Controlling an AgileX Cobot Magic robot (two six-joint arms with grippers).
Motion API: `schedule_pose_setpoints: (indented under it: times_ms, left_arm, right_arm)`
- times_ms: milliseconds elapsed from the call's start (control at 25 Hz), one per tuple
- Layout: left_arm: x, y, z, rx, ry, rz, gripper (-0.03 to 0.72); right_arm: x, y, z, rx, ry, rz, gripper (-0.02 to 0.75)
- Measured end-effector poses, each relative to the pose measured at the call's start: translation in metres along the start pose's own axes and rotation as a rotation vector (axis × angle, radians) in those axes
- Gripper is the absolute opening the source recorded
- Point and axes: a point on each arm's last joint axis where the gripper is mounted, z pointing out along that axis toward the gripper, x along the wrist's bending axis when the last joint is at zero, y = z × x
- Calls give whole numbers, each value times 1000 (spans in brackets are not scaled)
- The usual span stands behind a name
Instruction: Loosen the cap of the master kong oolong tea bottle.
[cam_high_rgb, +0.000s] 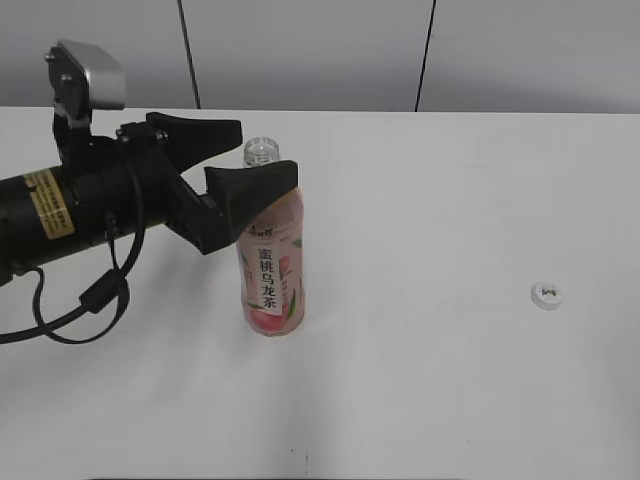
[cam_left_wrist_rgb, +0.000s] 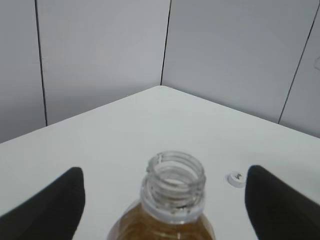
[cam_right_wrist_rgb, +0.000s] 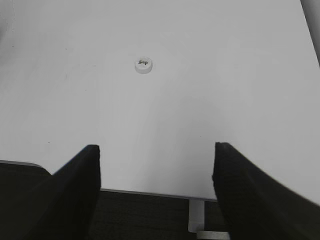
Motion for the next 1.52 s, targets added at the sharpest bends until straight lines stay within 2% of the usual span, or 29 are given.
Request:
schedule_pose_setpoints:
  times_ms: [440, 840, 1240, 1520]
  left_arm:
    - [-8, 37, -18, -12, 60, 23, 591]
    - [-21, 62, -38, 17, 89, -38, 591]
    - [-40, 98, -75, -8, 171, -2, 589]
    - [-51, 102, -85, 17, 144, -24, 588]
  right_arm:
    - [0, 0, 0, 0, 0, 0, 532]
    - [0, 1, 0, -12, -1, 0, 532]
    - [0, 1, 0, -15, -1, 0, 532]
    - [0, 1, 0, -16, -1, 0, 532]
